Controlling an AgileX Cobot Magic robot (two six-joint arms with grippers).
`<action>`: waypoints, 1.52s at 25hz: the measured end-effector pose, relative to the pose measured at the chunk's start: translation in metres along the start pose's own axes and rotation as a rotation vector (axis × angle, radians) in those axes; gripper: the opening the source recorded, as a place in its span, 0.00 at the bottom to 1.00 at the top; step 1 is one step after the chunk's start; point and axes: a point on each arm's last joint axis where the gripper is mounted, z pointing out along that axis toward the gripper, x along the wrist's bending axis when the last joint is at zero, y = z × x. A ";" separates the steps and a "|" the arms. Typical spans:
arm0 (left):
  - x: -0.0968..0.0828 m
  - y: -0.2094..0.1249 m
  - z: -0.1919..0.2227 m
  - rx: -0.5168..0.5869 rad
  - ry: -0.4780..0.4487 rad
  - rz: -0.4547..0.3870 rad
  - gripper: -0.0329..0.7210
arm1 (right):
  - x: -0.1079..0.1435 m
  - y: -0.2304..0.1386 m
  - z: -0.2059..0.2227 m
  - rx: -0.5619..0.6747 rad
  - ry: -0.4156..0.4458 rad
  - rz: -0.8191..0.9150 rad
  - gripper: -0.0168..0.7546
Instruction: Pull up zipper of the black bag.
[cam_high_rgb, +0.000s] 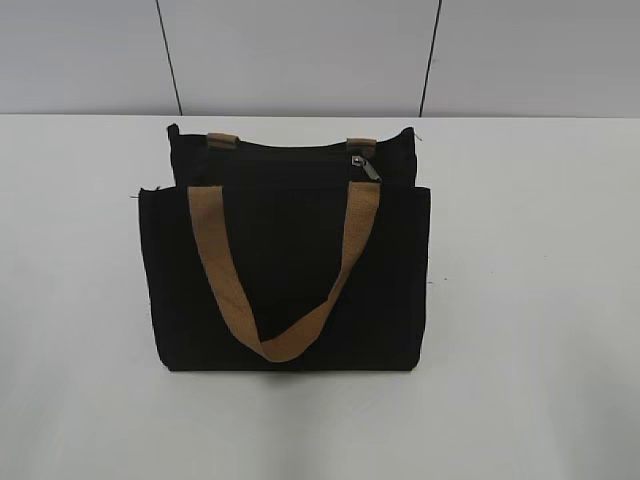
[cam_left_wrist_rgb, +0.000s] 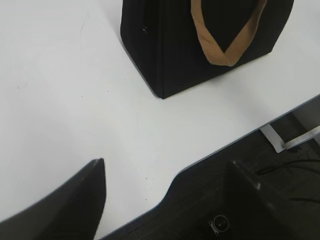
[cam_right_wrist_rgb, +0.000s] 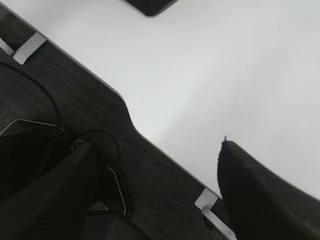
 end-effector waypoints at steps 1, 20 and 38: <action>0.000 0.000 0.001 0.004 0.000 -0.001 0.77 | 0.000 0.000 0.001 -0.001 0.000 -0.001 0.76; 0.002 0.001 0.001 -0.006 0.062 -0.044 0.77 | -0.004 0.001 0.002 -0.002 -0.068 0.077 0.76; -0.007 -0.016 -0.023 -0.217 0.375 -0.190 0.71 | 0.006 -0.025 -0.028 -0.267 -0.528 0.397 0.76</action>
